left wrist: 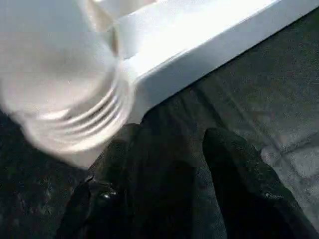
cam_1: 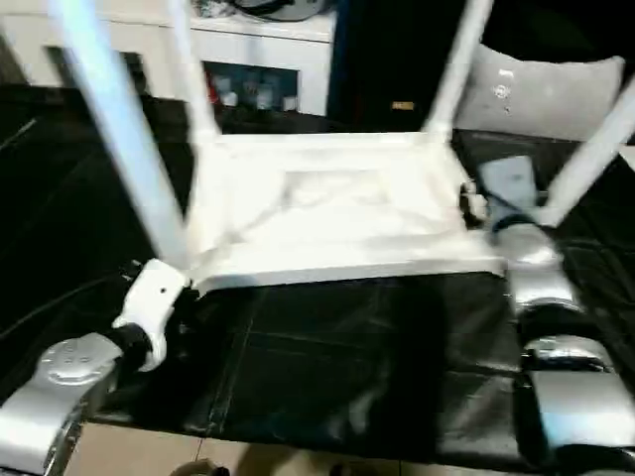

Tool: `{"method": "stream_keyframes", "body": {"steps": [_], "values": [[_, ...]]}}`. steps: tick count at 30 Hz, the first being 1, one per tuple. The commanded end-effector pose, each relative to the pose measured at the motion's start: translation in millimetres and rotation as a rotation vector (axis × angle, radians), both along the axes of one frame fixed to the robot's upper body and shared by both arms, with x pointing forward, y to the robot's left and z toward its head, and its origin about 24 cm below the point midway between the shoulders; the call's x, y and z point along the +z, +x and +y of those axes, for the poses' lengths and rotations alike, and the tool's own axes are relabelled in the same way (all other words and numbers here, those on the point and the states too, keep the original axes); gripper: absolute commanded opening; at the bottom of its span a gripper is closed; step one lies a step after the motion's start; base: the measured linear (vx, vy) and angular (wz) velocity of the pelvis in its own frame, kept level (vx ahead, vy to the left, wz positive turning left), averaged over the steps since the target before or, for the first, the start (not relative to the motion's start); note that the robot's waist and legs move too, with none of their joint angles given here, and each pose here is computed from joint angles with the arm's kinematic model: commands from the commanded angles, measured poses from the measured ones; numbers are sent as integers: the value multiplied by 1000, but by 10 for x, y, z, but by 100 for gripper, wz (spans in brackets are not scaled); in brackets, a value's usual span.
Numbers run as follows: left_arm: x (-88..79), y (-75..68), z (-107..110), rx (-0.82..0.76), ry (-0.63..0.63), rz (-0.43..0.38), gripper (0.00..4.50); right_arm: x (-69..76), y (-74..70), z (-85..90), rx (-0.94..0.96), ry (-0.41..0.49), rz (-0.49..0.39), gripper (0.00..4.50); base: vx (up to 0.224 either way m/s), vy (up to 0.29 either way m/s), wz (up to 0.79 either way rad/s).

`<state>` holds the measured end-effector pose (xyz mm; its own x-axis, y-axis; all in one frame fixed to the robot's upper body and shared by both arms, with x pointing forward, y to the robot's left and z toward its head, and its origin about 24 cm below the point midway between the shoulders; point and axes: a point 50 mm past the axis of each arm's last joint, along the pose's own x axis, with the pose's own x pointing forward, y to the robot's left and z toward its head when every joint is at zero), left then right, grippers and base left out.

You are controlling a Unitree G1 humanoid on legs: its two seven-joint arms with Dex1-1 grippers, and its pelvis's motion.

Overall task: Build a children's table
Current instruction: Rotate leg to tighten, then rotate table base

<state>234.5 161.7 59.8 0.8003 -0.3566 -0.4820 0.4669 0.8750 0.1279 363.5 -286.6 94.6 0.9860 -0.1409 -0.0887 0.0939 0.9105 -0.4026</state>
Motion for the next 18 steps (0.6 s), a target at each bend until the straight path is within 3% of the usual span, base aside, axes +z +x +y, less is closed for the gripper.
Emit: {"method": "stream_keyframes", "body": {"steps": [1,5,7,11,13,15,18], "values": [[54,1,31,28,-9,-47,250,30,-4,28,40,24,-27,450,0,0,0],[83,-53,62,53,-34,-97,250,22,3,205,161,110,-41,450,0,0,0],[103,-120,132,120,-41,-132,250,-17,-37,389,312,240,-12,450,0,0,0],[140,-179,194,204,-51,-181,250,-95,-160,588,437,320,25,450,0,0,0],[188,-226,291,311,-77,-236,250,-207,-405,846,530,410,71,450,0,0,0],[195,-227,302,324,-84,-244,250,-218,-431,867,536,417,75,450,0,0,0],[243,-160,334,331,-118,-298,250,-259,-603,1004,579,470,91,450,0,0,0]]}}
